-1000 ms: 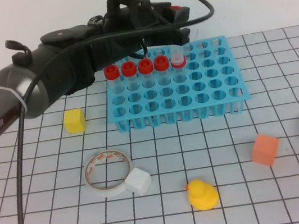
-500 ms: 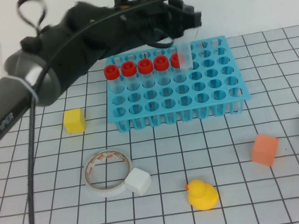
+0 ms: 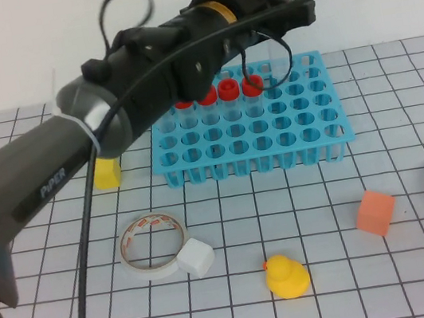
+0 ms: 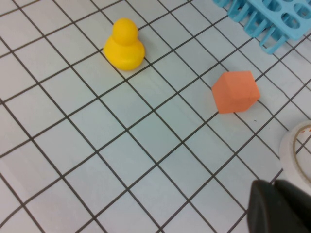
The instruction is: Place the test tubes
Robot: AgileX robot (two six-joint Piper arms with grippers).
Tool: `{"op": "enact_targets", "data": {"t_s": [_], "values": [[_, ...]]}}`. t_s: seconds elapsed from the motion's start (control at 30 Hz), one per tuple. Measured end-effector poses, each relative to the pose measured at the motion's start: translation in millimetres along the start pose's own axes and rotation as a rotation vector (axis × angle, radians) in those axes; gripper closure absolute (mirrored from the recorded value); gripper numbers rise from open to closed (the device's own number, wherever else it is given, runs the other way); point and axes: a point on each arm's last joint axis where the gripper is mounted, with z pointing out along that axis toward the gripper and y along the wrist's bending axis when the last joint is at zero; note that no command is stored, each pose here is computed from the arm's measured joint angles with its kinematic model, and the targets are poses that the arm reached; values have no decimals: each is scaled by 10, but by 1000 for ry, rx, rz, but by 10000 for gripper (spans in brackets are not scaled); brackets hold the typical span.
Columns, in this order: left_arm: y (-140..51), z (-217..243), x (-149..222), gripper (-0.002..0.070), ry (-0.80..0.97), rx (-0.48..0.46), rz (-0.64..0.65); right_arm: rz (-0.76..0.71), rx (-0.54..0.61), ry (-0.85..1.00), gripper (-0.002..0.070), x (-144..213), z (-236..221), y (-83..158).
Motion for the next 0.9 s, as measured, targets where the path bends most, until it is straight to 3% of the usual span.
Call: {"op": "enact_targets", "data": {"t_s": [0.2, 0.9], "values": [[-43, 28, -14, 411, -62, 12, 8, 0, 0, 0, 676, 0, 0, 0], [195, 398, 477, 411, -1, -11, 120, 0, 1, 4, 676, 4, 0, -1]]}}
